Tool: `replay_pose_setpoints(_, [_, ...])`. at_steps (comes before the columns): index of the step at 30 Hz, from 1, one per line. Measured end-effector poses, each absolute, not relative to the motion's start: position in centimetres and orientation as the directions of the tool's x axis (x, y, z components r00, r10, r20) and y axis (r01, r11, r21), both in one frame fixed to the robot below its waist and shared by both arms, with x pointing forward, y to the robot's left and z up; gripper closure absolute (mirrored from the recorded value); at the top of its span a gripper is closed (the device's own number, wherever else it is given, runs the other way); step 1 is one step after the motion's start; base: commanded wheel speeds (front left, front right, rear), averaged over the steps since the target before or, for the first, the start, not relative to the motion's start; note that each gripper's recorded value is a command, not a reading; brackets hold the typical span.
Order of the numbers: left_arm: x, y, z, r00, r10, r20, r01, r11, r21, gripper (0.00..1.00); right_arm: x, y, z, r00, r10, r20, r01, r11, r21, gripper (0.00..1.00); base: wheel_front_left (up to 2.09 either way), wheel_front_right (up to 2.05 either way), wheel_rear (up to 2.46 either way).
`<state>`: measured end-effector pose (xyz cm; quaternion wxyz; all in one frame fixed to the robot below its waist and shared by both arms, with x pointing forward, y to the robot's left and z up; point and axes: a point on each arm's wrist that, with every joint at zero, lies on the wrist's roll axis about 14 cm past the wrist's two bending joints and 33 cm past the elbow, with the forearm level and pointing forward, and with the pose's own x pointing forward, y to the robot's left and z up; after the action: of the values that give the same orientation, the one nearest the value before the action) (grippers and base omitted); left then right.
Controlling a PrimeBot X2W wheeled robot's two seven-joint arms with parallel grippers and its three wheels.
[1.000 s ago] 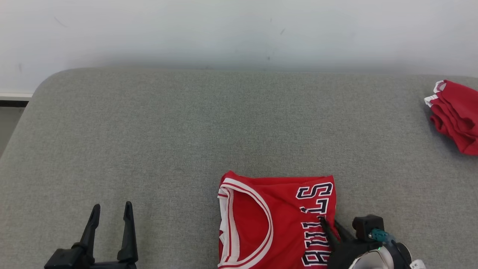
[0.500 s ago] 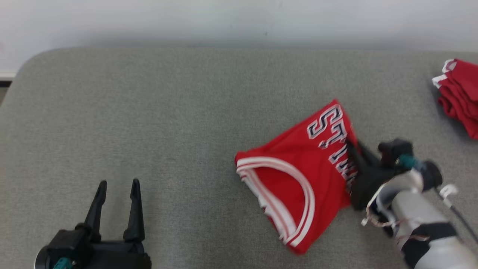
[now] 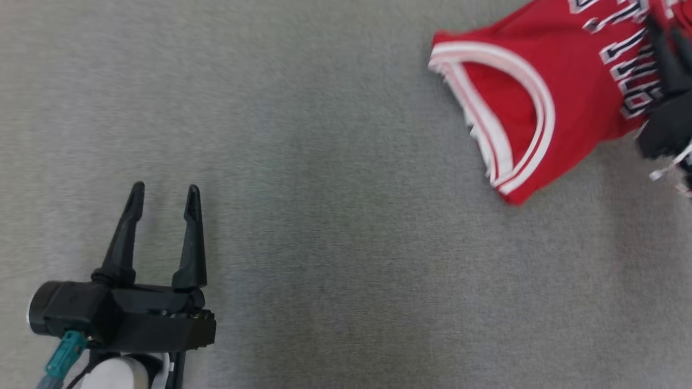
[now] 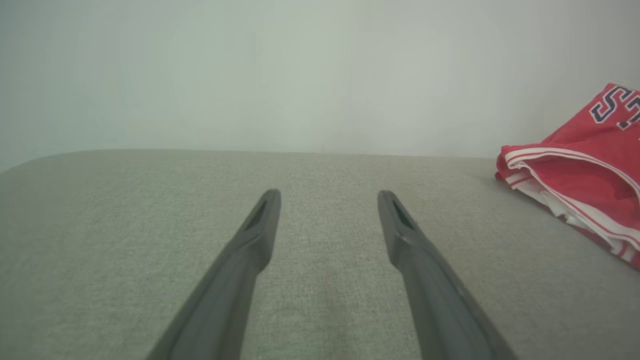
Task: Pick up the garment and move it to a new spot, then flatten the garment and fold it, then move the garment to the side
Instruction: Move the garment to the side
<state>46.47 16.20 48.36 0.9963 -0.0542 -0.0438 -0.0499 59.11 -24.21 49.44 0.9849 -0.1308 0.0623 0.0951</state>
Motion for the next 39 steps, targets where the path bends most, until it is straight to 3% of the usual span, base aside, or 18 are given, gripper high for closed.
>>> replay_pose_setpoints(11, [49.3, 12.7, 44.4, 0.98, -0.191, 0.053, 0.197, 0.971, -0.134, 0.0, 58.4, -36.5, 52.4, 0.978, -0.069, -0.199, -0.016, 0.918, -0.397, 1.0, 0.0, 0.0, 0.0])
replay_pose_setpoints(19, [50.3, 11.4, 42.6, 0.97, -0.241, 0.029, 0.243, 0.959, -0.144, 0.0, 58.6, -42.3, 53.1, 0.939, -0.224, -0.262, 0.05, 0.841, -0.538, 1.0, 0.0, 0.0, 0.0])
replay_pose_setpoints(25, [50.5, 11.2, 42.0, 0.968, -0.25, 0.021, 0.25, 0.957, -0.149, 0.0, 58.0, -45.5, 50.5, 0.871, -0.339, -0.357, 0.065, 0.798, -0.599, 1.0, 0.0, 0.0, 0.0])
replay_pose_setpoints(26, [50.5, 11.2, 42.0, 0.968, -0.25, 0.021, 0.25, 0.957, -0.149, 0.0, 58.0, -45.5, 50.5, 0.871, -0.339, -0.357, 0.065, 0.798, -0.599, 0.97, 0.0, 0.0, 0.0])
replay_pose_setpoints(27, [50.5, 11.3, 42.0, 0.969, -0.248, 0.022, 0.248, 0.957, -0.148, 0.0, 58.0, -45.7, 50.1, 0.864, -0.347, -0.366, 0.061, 0.793, -0.606, 0.67, 0.0, 0.0, 0.0])
replay_pose_setpoints(28, [50.5, 11.4, 42.0, 0.969, -0.244, 0.022, 0.245, 0.958, -0.146, 0.0, 58.2, -45.6, 49.9, 0.867, -0.343, -0.362, 0.057, 0.789, -0.611, 0.0, 0.0, 0.0, 0.0])
replay_pose_setpoints(39, [50.5, 12.3, 42.1, 0.976, -0.219, 0.018, 0.219, 0.966, -0.135, 0.0, 60.3, -43.1, 52.1, 0.942, -0.245, -0.228, 0.057, 0.788, -0.613, 0.0, 0.0, 0.0, 0.0])
